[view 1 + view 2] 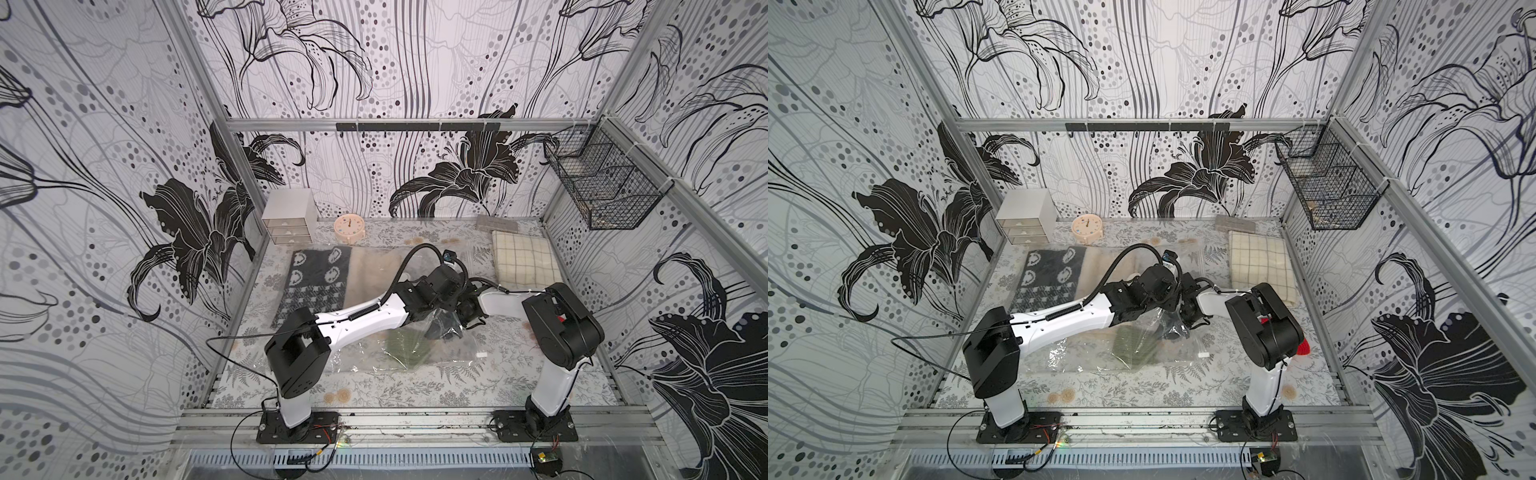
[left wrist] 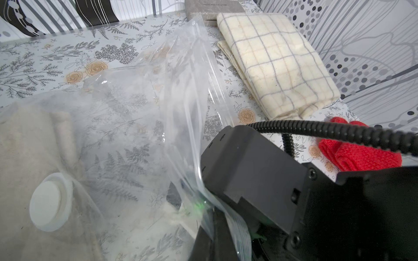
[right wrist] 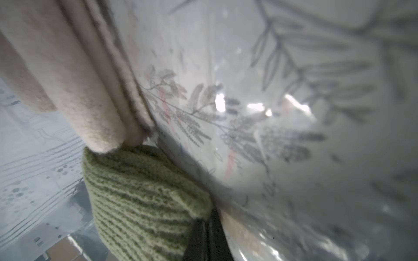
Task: Take the scarf out of the vacuum bag
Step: Take out the scarf from the vacuum bag.
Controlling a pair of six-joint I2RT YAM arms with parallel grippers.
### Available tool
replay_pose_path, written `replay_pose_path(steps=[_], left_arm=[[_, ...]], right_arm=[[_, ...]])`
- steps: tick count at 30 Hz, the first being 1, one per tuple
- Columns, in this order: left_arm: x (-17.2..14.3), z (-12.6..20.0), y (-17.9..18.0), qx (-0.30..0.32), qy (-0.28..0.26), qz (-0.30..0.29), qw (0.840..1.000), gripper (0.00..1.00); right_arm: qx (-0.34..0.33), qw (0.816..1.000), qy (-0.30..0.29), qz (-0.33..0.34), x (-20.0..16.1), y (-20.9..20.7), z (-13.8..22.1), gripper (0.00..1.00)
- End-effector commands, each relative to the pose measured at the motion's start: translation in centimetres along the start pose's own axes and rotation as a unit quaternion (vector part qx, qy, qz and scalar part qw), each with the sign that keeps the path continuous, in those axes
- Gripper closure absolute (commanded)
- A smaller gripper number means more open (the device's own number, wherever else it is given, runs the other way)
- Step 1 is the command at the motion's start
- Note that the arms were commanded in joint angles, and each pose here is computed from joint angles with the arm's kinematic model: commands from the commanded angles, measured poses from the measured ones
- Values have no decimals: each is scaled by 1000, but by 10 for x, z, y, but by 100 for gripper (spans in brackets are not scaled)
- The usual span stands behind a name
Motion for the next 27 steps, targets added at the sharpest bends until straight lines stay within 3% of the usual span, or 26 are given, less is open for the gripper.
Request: replay_pose_path(steps=[1,13,21,27], left_arm=[[16,-4,-14,-30,-32,7,999,100],[3,-11,-8,-19,-16,6,1000,100],[-8,-18,-2,-12,-2,7,1000,100],[-14,-22,1,-5,4,4,1000,100]], right_arm=[[-19,1000,-8,12,-5,0,5,100],[-5,995,-102,4,14,-2,35,100],[-76,988,-132,-17,18,-32,48,100],[-99,978,-181,-30,18,-44,83,100]])
Point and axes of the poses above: each gripper's point midway between its finger pads, its own z axis back along the fingers, its own y axis along the line the jaws close on, x = y × z, the point moved 4 cm from there along z, back along the fingers, and after that the axes turned 1 degree about z, right-handed, at the moved point
